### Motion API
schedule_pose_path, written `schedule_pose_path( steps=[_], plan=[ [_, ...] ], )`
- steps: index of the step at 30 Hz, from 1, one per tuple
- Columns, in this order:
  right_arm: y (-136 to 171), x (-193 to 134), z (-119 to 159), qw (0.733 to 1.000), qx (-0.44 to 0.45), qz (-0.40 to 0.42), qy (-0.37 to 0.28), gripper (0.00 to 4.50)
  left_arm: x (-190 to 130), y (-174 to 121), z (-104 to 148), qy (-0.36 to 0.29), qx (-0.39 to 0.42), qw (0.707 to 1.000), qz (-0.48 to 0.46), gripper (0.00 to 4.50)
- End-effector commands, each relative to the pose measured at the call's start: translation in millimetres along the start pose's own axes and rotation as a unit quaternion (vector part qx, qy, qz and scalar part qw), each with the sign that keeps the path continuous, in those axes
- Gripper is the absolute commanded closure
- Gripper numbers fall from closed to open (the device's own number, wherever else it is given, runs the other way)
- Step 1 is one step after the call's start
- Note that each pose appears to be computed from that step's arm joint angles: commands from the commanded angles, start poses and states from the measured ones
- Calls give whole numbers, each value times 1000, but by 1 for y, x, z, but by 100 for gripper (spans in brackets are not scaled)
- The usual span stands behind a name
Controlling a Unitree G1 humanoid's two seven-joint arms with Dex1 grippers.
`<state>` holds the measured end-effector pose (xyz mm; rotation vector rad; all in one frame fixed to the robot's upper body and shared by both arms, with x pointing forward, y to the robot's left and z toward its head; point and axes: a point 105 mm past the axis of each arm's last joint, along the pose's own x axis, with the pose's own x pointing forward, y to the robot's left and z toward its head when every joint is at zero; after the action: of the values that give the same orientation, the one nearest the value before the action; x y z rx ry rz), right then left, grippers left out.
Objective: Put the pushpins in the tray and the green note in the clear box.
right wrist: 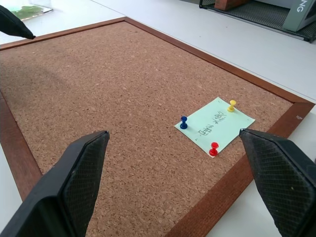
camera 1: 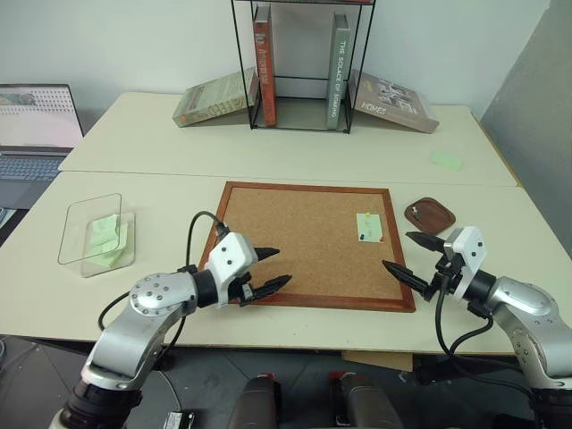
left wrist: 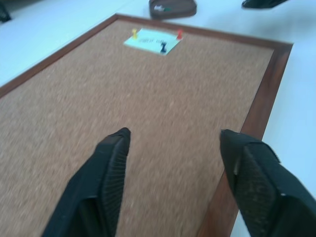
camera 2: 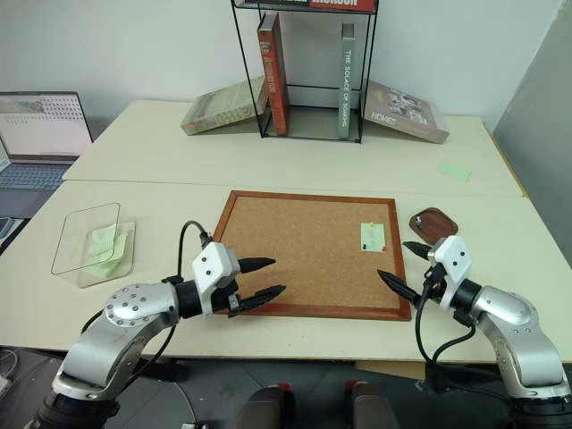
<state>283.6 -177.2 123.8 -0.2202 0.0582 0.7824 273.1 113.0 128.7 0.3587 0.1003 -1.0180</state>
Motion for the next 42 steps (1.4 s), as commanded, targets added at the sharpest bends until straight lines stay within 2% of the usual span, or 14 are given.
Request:
schedule_pose_path(
  steps=[1,6,12,24,27,32,35,42],
  plan=[
    [3,1,12,1000,-14,2,-21,0,10,8,8,-13,13,1000,7,242],
    [3,2,14,1000,-14,1,-24,0,27,14,14,-28,9,1000,5,332],
    [6,5,17,1000,-12,1,-27,0,49,17,8,-32,-21,999,-9,445],
    [12,24,22,999,1,3,-34,0,88,17,-14,-32,-47,998,-22,448],
    [11,32,23,999,9,0,-31,0,94,15,-29,-16,-38,999,-21,448],
    [-6,52,27,999,36,-21,-20,0,94,11,-44,1,-35,999,-27,448],
    [-19,66,22,998,48,-40,10,0,93,10,-45,0,-35,999,-26,448],
    [-47,97,14,996,49,-61,36,0,89,10,-45,2,-34,999,-26,448]
  ],
)
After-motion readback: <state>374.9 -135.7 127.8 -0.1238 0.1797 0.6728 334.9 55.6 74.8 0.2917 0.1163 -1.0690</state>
